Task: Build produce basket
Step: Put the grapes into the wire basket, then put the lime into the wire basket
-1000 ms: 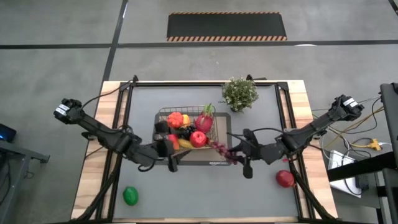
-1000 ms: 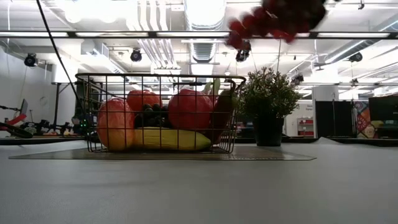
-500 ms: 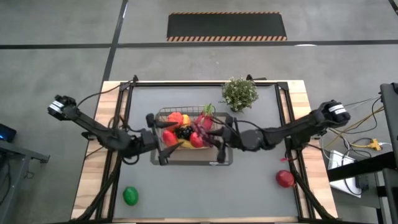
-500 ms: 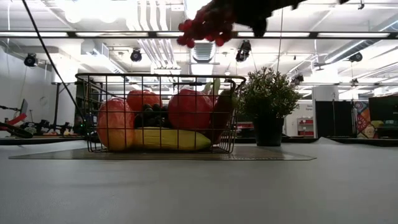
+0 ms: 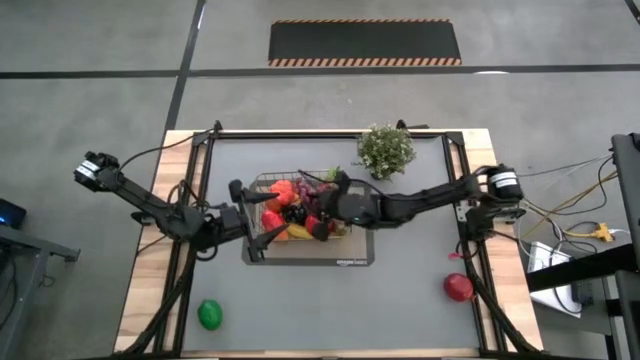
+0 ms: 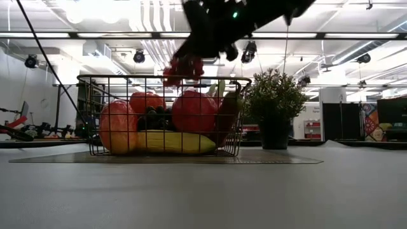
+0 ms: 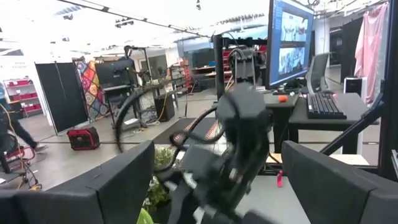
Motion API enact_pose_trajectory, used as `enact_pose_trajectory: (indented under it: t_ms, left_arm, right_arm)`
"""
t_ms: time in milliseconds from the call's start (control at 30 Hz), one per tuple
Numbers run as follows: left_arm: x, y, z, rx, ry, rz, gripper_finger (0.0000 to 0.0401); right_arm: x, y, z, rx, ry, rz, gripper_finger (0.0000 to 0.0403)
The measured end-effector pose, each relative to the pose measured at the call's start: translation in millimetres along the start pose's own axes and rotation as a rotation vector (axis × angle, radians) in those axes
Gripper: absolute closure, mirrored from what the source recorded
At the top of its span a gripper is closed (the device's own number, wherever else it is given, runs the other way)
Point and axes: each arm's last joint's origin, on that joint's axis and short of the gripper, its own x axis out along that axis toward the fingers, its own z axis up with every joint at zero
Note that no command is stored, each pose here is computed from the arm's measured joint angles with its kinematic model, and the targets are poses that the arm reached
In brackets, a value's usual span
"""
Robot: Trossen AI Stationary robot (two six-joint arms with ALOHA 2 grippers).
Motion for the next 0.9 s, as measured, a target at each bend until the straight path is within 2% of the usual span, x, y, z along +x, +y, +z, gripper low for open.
enact_pose_trajectory:
  t_ms: [233,433,733,900]
  left_arm:
    - [0,0,-1,0.005,0.004,-0.001,0.0070]
    - [0,-1,-1,0.009,0.007,-0.002,0.0070]
    - [0,-1,-3,0.011,0.015,-0.005,0.0070]
    - [1,-6,-15,-0.026,0.089,-0.019,0.0070]
  right_arm:
    - [30,1,-2,-0.053,0.128,-0.038,0.0308]
    - [41,3,-4,-0.091,0.179,-0.144,0.0299]
    - [41,2,-4,-0.093,0.204,-0.162,0.0203]
    - [26,6,7,-0.104,0.204,-0.146,0.0154]
